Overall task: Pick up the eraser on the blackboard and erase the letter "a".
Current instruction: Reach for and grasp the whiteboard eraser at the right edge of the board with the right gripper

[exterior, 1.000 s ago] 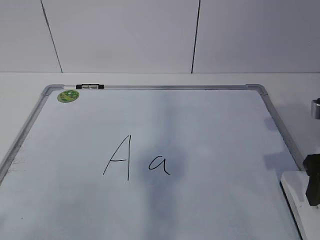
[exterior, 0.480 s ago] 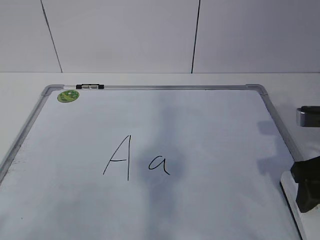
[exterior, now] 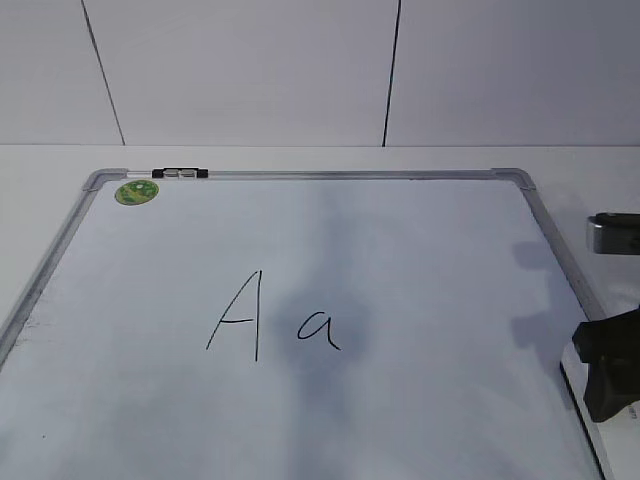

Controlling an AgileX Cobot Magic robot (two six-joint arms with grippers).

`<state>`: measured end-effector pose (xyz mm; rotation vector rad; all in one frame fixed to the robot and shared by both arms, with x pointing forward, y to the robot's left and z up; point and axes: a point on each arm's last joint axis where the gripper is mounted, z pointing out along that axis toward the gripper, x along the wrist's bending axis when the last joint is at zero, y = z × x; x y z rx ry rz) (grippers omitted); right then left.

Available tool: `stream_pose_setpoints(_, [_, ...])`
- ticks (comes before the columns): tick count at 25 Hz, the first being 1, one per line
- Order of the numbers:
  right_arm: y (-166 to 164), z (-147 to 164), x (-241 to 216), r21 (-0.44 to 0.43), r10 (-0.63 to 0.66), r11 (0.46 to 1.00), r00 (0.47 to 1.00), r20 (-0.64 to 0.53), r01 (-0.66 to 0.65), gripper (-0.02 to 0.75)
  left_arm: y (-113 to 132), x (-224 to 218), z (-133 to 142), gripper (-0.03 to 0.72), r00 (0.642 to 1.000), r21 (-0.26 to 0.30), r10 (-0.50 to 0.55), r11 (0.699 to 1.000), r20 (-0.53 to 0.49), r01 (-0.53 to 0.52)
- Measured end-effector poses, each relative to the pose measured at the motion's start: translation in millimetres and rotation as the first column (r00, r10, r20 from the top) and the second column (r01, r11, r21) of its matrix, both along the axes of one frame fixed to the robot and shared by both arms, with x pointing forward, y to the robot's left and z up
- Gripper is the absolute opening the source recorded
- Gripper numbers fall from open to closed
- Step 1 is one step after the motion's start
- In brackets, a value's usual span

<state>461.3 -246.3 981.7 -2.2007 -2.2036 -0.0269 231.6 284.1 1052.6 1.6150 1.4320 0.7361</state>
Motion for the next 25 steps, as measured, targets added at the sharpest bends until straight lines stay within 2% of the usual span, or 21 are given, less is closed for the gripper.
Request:
stream_pose_setpoints(16, [0,-1,2,-0.001,0.002,1.000,1.000,0.019,-0.002,0.622,0,0,0,0.239,1.000,-0.001,-0.007,1.000,0.000,0.007])
stream_pose_setpoints(25, [1,-14,7,-0.018,-0.009,1.000,0.999,-0.033,0.008,0.622,0,0,0,0.239,1.000,-0.001,-0.007,1.000,0.000,0.007])
